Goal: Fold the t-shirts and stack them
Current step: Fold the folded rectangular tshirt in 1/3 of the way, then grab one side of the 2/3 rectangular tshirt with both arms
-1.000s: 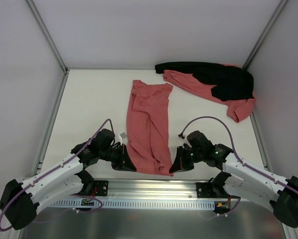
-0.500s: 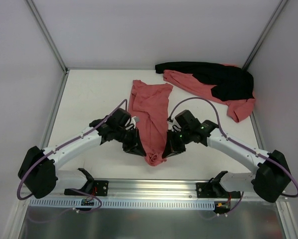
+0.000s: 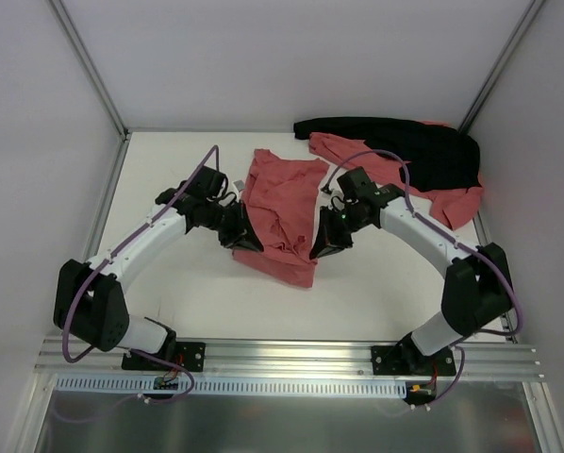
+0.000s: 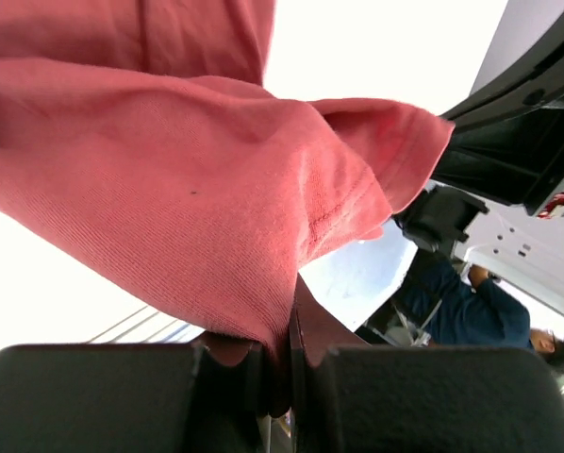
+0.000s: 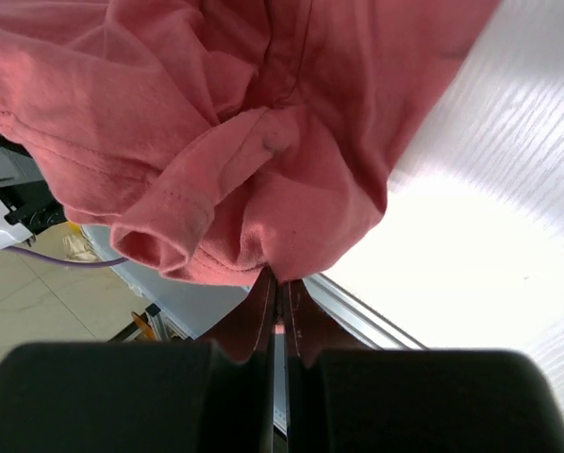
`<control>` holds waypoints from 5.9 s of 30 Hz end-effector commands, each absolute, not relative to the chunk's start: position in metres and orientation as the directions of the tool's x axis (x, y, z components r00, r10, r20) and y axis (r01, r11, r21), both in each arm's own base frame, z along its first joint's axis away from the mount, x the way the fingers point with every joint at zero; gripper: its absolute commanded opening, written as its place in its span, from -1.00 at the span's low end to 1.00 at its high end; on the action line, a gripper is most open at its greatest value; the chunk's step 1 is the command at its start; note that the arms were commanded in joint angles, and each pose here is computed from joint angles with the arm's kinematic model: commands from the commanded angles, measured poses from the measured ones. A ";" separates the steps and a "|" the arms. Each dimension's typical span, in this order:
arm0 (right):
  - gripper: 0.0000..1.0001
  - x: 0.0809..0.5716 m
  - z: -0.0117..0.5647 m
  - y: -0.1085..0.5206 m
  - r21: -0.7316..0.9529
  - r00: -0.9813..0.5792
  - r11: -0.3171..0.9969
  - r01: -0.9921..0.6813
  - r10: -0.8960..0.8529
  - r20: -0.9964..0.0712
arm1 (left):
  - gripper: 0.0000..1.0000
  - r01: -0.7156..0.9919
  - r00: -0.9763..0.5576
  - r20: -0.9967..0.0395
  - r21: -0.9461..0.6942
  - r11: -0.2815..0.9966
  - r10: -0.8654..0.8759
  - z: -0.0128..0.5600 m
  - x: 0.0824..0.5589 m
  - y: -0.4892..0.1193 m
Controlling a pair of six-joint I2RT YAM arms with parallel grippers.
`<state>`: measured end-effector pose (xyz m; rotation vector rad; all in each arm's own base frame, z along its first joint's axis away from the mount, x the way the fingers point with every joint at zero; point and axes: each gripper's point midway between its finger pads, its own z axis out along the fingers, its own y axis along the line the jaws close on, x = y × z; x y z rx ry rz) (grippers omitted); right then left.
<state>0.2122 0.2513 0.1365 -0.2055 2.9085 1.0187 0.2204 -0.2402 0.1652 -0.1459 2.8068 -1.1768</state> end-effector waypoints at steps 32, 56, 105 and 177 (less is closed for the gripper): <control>0.99 0.359 0.178 0.223 0.569 -0.971 0.801 -0.184 -0.058 -0.232 | 0.97 0.065 -0.854 -0.453 -0.581 0.811 -0.256 0.176 0.340 -0.190; 0.99 0.234 0.065 0.233 0.616 -0.999 0.787 -0.040 -0.019 -0.041 | 0.97 -0.100 -0.995 0.019 -0.343 0.934 -0.100 0.047 0.256 -0.153; -0.99 0.205 0.061 0.252 0.557 -0.997 0.830 -0.039 -0.068 0.032 | -1.00 -0.093 -0.996 0.075 -0.731 0.677 -0.056 0.086 0.239 -0.216; 0.99 0.127 0.067 0.224 0.678 -0.973 0.708 -0.198 -0.057 -0.225 | 0.93 0.039 -0.955 -0.288 -0.356 0.934 -0.070 0.056 0.123 -0.174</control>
